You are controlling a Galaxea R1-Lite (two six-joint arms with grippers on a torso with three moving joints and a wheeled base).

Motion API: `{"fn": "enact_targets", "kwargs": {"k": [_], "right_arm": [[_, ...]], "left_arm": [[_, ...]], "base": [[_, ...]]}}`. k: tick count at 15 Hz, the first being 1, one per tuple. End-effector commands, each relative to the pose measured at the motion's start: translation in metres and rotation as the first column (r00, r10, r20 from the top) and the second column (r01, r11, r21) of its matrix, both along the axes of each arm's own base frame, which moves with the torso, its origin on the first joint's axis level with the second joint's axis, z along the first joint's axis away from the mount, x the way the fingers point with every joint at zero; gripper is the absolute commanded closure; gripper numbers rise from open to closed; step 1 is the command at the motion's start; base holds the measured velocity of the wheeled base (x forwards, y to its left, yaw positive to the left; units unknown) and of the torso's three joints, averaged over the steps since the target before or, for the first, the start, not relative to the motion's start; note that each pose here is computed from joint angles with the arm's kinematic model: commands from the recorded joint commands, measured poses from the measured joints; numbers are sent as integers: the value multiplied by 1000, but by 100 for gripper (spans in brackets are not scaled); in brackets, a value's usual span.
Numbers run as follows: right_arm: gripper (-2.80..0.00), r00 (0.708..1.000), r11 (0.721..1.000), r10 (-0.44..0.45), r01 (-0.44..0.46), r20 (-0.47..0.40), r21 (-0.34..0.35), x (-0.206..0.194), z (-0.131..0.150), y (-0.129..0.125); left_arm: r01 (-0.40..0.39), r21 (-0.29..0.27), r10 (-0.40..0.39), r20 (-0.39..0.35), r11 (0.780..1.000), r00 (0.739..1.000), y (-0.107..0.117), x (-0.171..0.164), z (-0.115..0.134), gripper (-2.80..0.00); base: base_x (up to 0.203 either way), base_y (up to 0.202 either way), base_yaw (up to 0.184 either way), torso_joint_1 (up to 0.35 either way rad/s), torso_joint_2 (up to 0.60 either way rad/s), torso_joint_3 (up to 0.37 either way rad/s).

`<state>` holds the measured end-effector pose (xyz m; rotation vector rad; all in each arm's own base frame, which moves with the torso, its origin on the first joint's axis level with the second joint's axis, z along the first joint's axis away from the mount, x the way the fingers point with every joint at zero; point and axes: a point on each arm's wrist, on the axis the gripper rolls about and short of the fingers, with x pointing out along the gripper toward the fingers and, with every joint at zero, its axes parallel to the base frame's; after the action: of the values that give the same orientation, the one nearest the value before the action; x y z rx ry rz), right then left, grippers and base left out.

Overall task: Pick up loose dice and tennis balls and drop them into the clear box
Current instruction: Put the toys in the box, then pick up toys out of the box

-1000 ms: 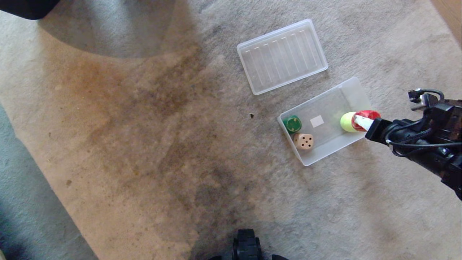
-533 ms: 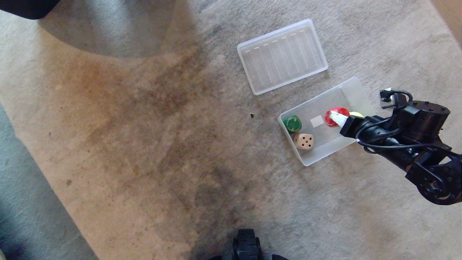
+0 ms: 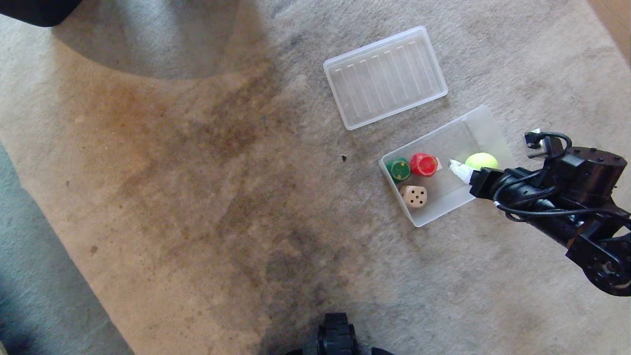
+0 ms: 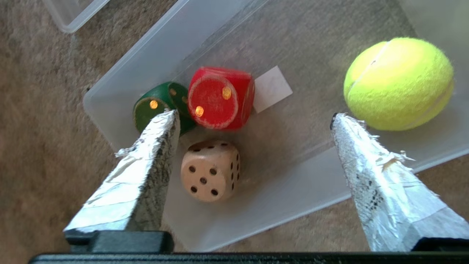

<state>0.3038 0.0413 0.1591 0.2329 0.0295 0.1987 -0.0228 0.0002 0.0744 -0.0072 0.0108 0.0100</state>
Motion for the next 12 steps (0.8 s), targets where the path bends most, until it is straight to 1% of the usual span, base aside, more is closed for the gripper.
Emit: {"fn": "enact_targets", "kwargs": {"k": [1,2,3,6,8,9,11,12], "right_arm": [[-280,999,1000,-4,4,40,7,-29,20,-5],[-280,999,1000,-6,5,35,7,-40,23,-7],[0,1000,1000,-7,7,16,5,-45,21,-9],[0,1000,1000,-9,8,8,2,-46,20,-9],[0,994,1000,-16,14,-112,-19,-68,13,-13],[0,990,1000,-20,17,-137,-26,-89,18,-16],[0,994,999,-27,24,-110,-28,-148,35,-23],[0,992,999,-35,31,-120,-38,-171,34,-26]], "left_arm": [[-1,0,1,0,1000,1000,0,0,0,0],[-1,0,1,0,1000,1000,0,0,0,0],[-1,0,1,0,1000,1000,0,0,0,0],[-1,0,1,0,1000,1000,0,0,0,0],[-1,0,1,0,1000,1000,0,0,0,0],[-1,0,1,0,1000,1000,0,0,0,0],[-1,0,1,0,1000,1000,0,0,0,0],[-1,0,1,-1,1000,1000,0,0,0,0]], "base": [[0,0,0,0,0,0],[0,0,0,0,0,0],[0,0,0,0,0,0],[0,0,0,0,0,0],[0,0,0,0,0,0],[0,0,0,0,0,0],[0,0,0,0,0,0],[0,0,0,0,0,0]]}}
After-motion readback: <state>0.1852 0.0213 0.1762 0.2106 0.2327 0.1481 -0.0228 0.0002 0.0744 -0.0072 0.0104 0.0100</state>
